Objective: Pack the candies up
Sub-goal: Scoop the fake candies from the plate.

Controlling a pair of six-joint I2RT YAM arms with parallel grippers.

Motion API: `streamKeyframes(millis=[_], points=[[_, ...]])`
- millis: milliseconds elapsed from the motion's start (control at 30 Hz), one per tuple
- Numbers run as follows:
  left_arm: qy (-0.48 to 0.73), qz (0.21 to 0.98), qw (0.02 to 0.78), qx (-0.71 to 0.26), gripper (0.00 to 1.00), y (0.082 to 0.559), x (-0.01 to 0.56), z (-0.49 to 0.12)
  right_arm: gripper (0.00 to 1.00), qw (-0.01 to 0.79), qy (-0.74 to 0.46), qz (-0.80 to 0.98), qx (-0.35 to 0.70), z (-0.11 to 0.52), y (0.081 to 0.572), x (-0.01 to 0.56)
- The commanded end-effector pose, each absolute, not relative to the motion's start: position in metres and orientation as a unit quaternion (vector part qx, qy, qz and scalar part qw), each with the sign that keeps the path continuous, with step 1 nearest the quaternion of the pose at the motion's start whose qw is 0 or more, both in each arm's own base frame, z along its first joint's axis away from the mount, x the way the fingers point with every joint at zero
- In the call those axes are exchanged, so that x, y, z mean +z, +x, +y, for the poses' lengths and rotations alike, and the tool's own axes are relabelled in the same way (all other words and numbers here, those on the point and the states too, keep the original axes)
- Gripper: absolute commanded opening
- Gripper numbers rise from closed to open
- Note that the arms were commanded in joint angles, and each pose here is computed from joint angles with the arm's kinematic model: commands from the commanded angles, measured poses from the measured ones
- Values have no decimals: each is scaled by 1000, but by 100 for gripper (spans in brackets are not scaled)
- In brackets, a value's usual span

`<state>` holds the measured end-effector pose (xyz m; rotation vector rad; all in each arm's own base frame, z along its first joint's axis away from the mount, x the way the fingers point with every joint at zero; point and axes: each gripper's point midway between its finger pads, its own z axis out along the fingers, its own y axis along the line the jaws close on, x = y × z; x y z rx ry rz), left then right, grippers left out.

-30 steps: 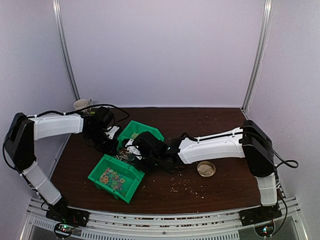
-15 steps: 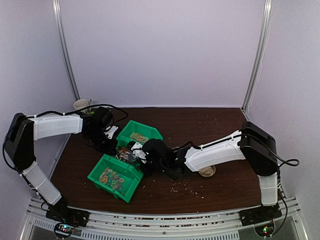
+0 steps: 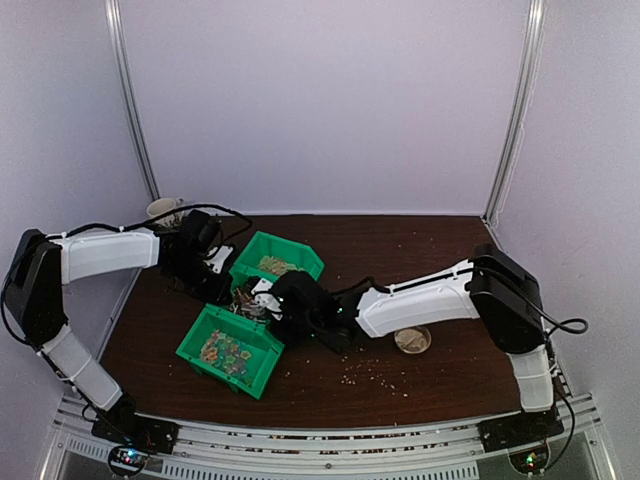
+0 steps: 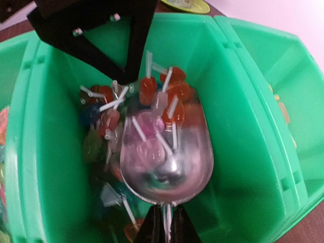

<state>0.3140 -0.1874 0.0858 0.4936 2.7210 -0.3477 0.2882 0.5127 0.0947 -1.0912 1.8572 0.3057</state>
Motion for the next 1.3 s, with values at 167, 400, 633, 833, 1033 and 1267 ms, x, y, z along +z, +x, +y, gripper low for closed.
streamKeyframes(millis=[167, 400, 633, 833, 1033, 1267], points=[[217, 892, 292, -269, 0, 324, 182, -242, 0, 346, -462, 815, 49, 493, 289, 42], [215, 895, 278, -276, 0, 323, 176, -245, 0, 378, -475, 786, 119, 499, 276, 31], [202, 912, 255, -251, 0, 326, 160, -237, 0, 411, -436, 773, 209, 490, 277, 52], [197, 921, 243, -234, 0, 327, 151, -232, 0, 435, -415, 753, 265, 484, 274, 71], [194, 924, 239, -228, 0, 327, 148, -230, 0, 455, -405, 751, 254, 474, 276, 78], [188, 928, 235, -221, 0, 329, 145, -227, 0, 475, -402, 738, 262, 463, 271, 85]])
